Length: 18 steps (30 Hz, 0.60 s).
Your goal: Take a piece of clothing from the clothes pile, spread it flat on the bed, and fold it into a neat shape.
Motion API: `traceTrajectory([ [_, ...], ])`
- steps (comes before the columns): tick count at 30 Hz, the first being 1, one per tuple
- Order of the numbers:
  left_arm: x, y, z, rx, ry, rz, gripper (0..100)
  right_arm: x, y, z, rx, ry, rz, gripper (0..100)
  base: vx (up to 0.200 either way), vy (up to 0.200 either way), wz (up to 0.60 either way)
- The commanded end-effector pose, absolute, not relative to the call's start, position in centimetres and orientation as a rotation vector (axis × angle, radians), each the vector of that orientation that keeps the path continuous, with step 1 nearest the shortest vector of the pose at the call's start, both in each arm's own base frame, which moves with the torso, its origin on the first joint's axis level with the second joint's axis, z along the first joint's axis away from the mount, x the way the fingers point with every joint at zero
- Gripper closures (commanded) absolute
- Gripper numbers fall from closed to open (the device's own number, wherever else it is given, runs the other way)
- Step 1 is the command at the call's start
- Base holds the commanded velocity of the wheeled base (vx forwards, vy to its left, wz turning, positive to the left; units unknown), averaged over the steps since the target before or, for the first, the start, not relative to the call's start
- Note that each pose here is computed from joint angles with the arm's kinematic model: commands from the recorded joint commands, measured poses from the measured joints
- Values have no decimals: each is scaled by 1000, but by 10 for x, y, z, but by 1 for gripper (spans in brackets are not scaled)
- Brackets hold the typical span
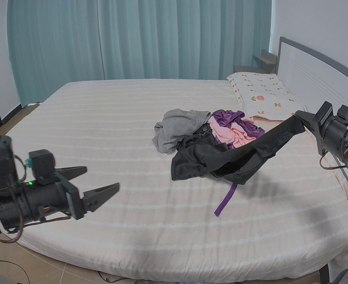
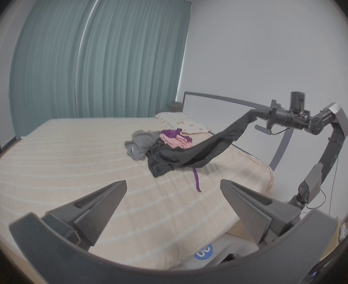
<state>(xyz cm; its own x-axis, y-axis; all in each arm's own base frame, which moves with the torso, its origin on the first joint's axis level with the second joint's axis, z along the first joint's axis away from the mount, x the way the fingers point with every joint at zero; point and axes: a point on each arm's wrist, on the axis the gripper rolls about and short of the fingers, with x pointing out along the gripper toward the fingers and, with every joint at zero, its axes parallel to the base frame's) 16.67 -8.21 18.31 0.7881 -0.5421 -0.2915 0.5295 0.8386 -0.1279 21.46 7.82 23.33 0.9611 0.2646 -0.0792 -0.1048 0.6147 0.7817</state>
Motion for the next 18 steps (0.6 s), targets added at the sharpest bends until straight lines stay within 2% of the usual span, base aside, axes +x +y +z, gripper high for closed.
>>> traceTrajectory([
  [1, 212, -143, 138, -53, 511, -615, 0, 203, 81, 262, 863, 85, 289, 100, 0, 0, 0],
  [8, 234, -181, 117, -89, 581, -630, 0, 198, 83, 269, 850, 63, 318, 100, 0, 0, 0],
  [13, 249, -209, 110, -122, 492, -608, 0, 194, 81, 274, 848, 41, 329, 100, 0, 0, 0],
  [18, 260, -225, 99, -115, 495, -607, 0, 192, 83, 279, 840, 34, 355, 100, 0, 0, 0],
])
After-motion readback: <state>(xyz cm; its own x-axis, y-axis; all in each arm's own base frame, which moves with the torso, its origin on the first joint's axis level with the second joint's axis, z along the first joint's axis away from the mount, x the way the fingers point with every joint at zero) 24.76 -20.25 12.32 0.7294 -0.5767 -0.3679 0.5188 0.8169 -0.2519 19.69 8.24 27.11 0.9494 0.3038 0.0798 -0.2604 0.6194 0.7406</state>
